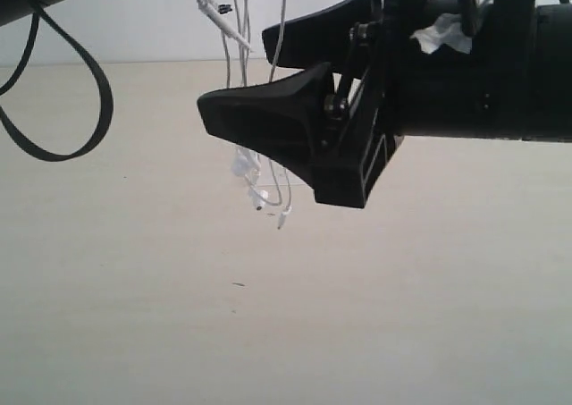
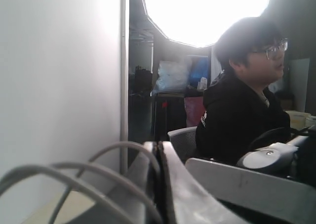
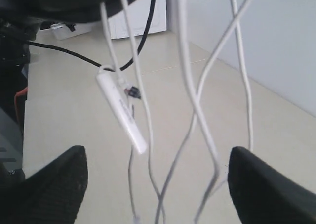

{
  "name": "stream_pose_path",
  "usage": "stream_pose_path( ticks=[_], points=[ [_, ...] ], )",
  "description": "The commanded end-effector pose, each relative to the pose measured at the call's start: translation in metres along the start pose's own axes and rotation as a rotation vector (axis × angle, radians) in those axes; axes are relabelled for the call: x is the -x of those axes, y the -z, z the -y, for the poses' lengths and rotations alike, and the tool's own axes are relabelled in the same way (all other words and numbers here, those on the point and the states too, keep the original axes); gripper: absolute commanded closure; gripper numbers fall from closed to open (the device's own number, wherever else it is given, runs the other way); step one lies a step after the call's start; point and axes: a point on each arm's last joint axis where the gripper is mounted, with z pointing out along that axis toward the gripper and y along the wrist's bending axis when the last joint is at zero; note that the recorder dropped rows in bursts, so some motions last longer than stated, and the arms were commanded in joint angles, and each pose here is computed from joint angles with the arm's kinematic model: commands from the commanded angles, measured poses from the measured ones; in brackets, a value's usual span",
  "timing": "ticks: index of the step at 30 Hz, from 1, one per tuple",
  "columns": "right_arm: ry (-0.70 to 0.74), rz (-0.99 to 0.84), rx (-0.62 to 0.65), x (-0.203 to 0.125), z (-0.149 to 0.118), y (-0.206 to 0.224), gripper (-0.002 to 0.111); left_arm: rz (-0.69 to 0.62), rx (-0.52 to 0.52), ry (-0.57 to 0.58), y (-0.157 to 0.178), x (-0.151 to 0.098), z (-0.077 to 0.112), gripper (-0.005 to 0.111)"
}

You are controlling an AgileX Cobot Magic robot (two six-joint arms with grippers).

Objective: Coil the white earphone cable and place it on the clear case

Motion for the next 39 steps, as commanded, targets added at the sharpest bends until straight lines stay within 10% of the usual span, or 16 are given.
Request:
stream_pose_path(
  ticks=[1, 15, 30, 39],
  points=[
    [-0.014, -0.009, 0.027, 0.002, 0.006, -0.014, 0.033, 0.024, -0.005, 0.006, -0.002, 0.003, 0.001, 0.107],
    [-0.044, -0.055, 0.031, -0.006, 0.018, -0.033, 0.047, 0.025, -0.006, -0.017, -0.002, 0.003, 0.001, 0.107],
    [-0.068, -0.054, 0.028, -0.006, 0.018, -0.033, 0.108, 0.021, -0.004, -0.019, -0.002, 0.003, 0.001, 0.107],
    [-0.096, -0.053, 0.026, -0.005, 0.018, -0.032, 0.084, 0.018, -0.005, -0.022, -0.002, 0.002, 0.001, 0.107]
  ],
)
